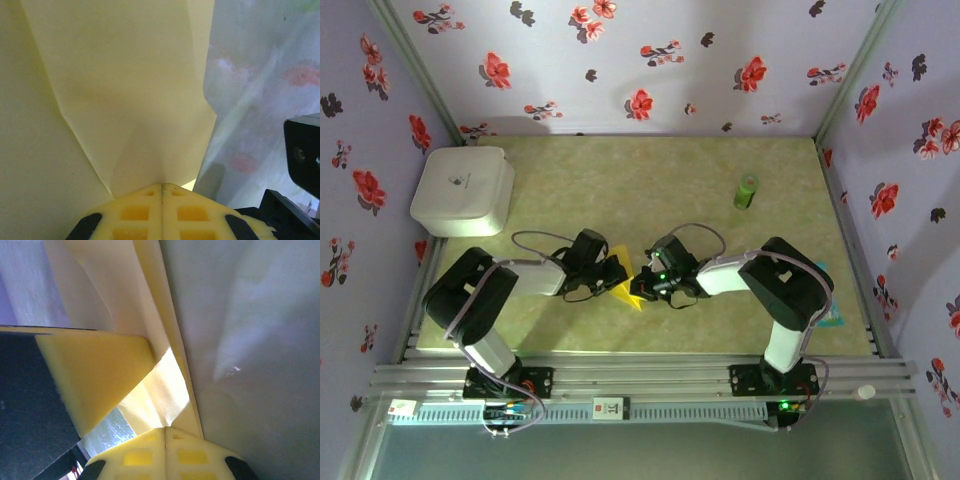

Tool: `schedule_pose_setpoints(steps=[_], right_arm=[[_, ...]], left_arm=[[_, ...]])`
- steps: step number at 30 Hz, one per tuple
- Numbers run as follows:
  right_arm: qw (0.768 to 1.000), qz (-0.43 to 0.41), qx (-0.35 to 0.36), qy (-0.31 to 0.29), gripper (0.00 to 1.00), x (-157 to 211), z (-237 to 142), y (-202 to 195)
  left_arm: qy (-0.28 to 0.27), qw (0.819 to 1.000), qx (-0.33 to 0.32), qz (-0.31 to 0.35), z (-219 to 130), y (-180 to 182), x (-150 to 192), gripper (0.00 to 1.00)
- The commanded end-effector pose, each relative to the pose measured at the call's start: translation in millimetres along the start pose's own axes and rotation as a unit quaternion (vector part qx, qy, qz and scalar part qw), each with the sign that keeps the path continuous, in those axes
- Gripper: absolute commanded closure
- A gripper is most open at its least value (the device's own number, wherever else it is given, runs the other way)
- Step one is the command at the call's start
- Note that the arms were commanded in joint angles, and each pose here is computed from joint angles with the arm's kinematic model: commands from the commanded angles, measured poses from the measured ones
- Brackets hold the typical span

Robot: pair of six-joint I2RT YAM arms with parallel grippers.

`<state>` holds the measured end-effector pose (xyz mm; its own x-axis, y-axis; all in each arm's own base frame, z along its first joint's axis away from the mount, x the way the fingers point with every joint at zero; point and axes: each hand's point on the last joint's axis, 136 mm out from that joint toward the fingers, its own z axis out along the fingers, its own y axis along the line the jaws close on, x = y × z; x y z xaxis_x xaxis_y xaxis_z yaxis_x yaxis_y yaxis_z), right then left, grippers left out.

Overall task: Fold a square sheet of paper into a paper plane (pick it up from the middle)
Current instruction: Fourth fold the wing at the center of the table.

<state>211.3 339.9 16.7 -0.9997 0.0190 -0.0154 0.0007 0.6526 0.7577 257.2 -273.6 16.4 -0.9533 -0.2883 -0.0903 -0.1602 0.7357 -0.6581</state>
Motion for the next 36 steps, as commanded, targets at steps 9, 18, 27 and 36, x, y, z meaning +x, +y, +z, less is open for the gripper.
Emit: schedule_pose_setpoints(steps=[9, 18, 27, 36], right_arm=[[0.995, 0.042, 0.084, 0.032, 1.00, 24, 4, -56], [0.995, 0.038, 0.081, 0.042, 1.00, 30, 4, -56], [0.995, 0.036, 0.078, 0.048, 1.00, 33, 5, -56], [0.995, 0.033, 0.081, 0.053, 1.00, 35, 5, -57]], left_arm=[[-0.040, 0.997, -0.064, -0.032, -5, 42, -41, 1.00], [-0.060, 0.995, -0.068, -0.037, -14, 51, -71, 1.00], [-0.072, 0.993, -0.079, -0.041, -21, 61, -103, 0.99], [-0.077, 0.992, -0.088, -0.038, -28, 66, -117, 0.99]])
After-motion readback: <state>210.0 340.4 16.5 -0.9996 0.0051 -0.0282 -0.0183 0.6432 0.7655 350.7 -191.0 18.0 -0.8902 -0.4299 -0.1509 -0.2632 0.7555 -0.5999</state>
